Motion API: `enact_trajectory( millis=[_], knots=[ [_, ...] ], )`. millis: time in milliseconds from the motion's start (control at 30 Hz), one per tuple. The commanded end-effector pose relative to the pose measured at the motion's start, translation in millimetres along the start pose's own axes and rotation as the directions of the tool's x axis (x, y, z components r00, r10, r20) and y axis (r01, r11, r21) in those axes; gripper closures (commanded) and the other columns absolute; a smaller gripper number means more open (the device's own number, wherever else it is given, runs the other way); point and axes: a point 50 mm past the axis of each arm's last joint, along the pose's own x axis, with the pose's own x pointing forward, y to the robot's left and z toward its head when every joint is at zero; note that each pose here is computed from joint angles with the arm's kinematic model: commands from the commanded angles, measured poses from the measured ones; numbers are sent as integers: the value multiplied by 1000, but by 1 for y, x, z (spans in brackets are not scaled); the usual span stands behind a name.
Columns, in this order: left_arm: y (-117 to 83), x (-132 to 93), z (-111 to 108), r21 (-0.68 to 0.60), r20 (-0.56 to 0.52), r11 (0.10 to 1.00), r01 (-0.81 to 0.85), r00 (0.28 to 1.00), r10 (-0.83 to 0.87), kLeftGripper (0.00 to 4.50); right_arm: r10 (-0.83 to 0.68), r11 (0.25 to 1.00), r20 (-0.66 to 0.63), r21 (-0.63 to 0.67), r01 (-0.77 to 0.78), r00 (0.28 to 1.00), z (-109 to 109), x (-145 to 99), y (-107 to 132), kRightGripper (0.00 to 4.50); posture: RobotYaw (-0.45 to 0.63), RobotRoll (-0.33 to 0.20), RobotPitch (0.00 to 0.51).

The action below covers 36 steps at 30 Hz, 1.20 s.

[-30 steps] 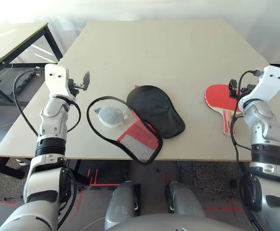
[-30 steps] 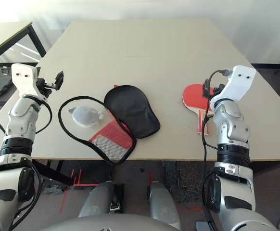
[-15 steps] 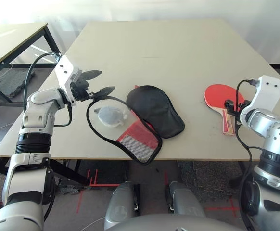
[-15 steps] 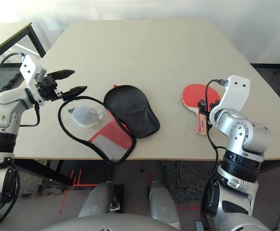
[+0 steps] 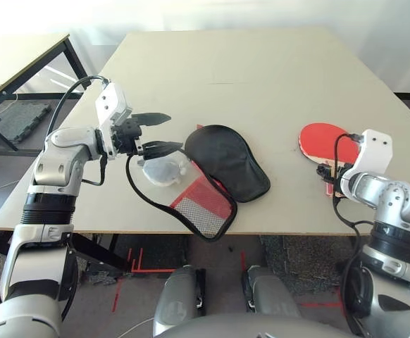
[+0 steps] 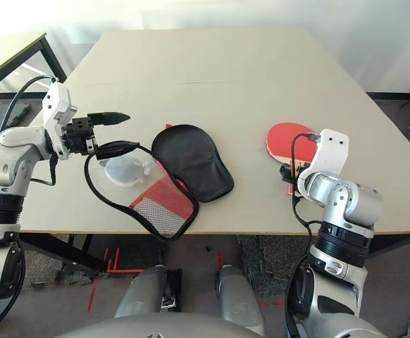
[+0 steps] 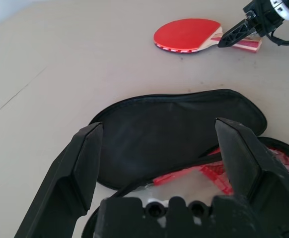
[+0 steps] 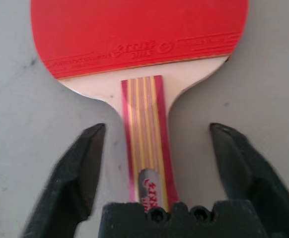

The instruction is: Store the ping-pong paddle in its case and zip it.

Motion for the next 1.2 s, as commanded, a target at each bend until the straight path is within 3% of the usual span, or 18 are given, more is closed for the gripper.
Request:
enact_trajectory(
  millis=[33, 167, 200, 433, 667, 1200],
  knots=[
    [-4, -3, 1, -1, -7, 1000, 16, 1000, -16, 0, 39, 999, -26, -17, -39, 999, -5, 3, 6, 1689, 15, 0, 36],
    [-3, -6, -1, -8, -13, 1000, 3, 1000, -3, 0, 68, 996, 24, -66, -66, 997, 5, -2, 11, 3291, 18, 0, 35],
    [-3, -6, -1, -8, -14, 1000, 2, 1000, -2, 0, 81, 994, 37, -80, -78, 996, 9, -4, 13, 3455, 18, 0, 35],
    [-2, -11, -1, -12, -30, 1000, 4, 1000, -5, 0, 230, 965, 118, -156, -211, 966, 33, -22, 40, 3453, 19, 0, 35],
    [0, -14, -1, -10, -41, 1000, -7, 999, 6, 0, 425, 881, 66, -257, -397, 903, 40, -42, 78, 3453, 33, 0, 36],
    [-8, -22, -5, -25, -39, 999, -47, 998, 46, 0, 573, 697, -171, -413, -586, 802, 6, -48, 143, 3453, 96, 0, 37]
  ],
)
